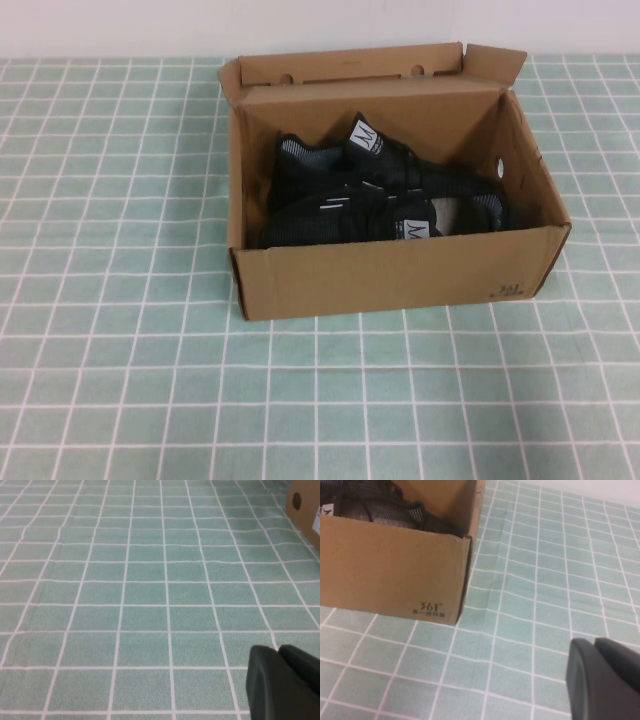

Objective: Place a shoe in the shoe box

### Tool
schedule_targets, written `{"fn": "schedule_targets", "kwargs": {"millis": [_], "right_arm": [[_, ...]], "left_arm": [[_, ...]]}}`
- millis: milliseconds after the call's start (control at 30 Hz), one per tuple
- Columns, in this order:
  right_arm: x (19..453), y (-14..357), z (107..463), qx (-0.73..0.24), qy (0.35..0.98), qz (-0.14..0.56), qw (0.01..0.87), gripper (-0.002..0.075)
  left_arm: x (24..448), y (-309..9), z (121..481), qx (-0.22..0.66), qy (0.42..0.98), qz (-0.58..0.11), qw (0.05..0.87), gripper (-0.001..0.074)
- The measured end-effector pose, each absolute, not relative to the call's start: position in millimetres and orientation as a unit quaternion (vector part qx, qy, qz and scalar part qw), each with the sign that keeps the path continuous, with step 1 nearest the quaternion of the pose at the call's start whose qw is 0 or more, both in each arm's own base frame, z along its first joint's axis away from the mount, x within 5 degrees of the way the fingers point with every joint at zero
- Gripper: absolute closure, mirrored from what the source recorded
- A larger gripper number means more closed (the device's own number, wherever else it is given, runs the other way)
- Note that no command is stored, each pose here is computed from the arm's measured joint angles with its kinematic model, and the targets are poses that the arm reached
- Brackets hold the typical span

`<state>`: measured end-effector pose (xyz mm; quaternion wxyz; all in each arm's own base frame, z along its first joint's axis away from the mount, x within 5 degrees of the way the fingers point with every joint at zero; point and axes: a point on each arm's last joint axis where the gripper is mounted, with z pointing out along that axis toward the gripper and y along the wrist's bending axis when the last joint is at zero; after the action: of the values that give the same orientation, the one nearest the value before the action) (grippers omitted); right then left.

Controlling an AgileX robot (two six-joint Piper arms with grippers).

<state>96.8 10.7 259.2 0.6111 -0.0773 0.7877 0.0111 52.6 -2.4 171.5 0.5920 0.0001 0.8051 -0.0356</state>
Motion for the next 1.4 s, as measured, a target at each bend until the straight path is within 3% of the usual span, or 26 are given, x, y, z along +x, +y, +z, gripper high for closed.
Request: {"fn": "schedule_targets", "kwargs": {"millis": [1200, 1400], "right_arm": [[96.7, 10.7, 259.3, -0.077, 0.788, 0.011, 0.611, 0.0732], [88.7, 8.5, 264.2, -0.128, 0.764, -0.045, 0.63, 0.0732]], "left_arm": [[52.5, -2.4, 171.6, -0.001, 0.805, -0.036, 0.593, 0.0733], [52.5, -2.4, 171.6, -0.001, 0.805, -0.036, 0.593, 0.0733]]}}
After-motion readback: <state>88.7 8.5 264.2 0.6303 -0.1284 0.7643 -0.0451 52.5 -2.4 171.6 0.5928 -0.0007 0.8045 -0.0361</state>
